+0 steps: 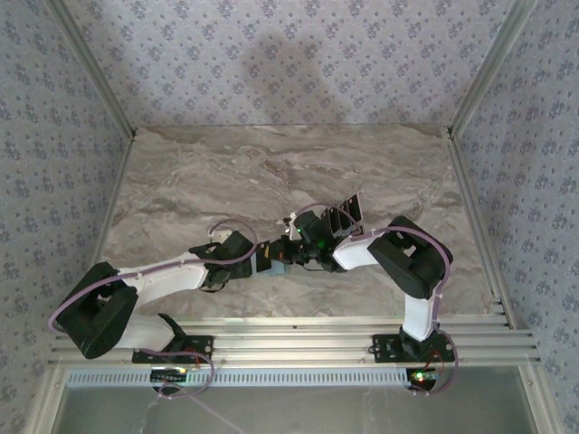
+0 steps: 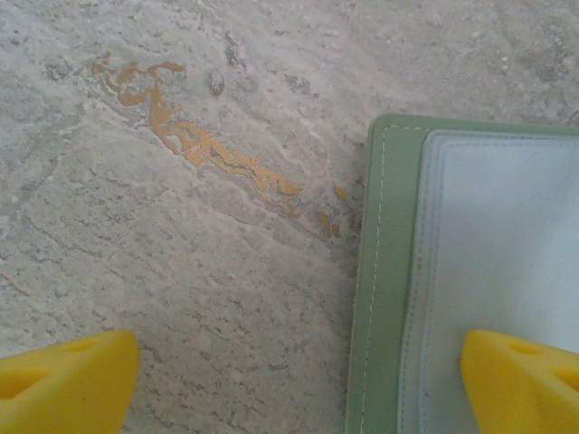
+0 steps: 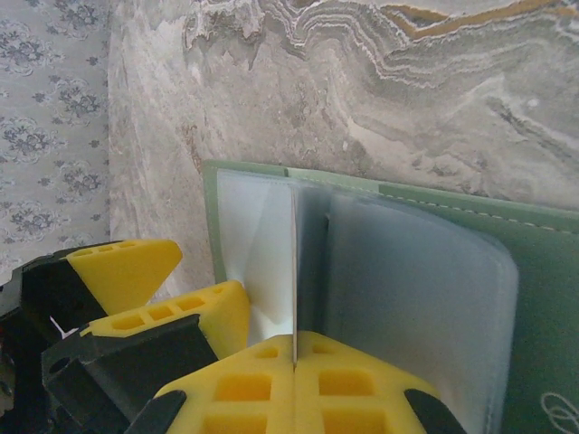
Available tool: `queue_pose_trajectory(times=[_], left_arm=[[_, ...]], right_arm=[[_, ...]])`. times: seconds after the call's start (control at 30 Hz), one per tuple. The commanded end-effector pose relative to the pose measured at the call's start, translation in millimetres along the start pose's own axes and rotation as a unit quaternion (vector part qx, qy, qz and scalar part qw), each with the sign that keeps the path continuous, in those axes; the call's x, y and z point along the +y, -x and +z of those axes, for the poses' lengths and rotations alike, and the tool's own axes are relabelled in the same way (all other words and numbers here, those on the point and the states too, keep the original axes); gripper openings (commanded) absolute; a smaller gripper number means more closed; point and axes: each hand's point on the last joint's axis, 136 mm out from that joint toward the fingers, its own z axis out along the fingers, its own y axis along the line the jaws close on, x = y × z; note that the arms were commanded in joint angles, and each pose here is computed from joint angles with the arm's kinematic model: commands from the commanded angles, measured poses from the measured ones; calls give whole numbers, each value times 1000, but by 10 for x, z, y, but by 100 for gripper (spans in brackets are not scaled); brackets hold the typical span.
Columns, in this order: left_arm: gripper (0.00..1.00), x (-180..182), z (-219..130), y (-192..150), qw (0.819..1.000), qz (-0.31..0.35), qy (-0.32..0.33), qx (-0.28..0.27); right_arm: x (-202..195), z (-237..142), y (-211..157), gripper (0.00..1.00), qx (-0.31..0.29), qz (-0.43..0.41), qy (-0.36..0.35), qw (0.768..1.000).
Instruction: Put the credit cards into the card holder
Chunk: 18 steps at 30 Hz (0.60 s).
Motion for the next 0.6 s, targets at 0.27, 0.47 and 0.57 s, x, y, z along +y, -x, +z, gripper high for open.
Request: queue_pose_trajectory(times=[0.27, 0.47, 0.57], left_arm=[[91, 122, 10, -64, 1000, 5, 23, 4], [91, 122, 15, -70, 1000, 6, 23, 5], [91, 119, 15, -70, 1000, 6, 23, 5]], right_arm=[[-122, -61, -1, 0, 3, 14, -1, 1000], [-145, -33, -49, 0, 11, 15, 1, 1000], [-152, -26, -69, 0, 13, 16, 3, 1000]])
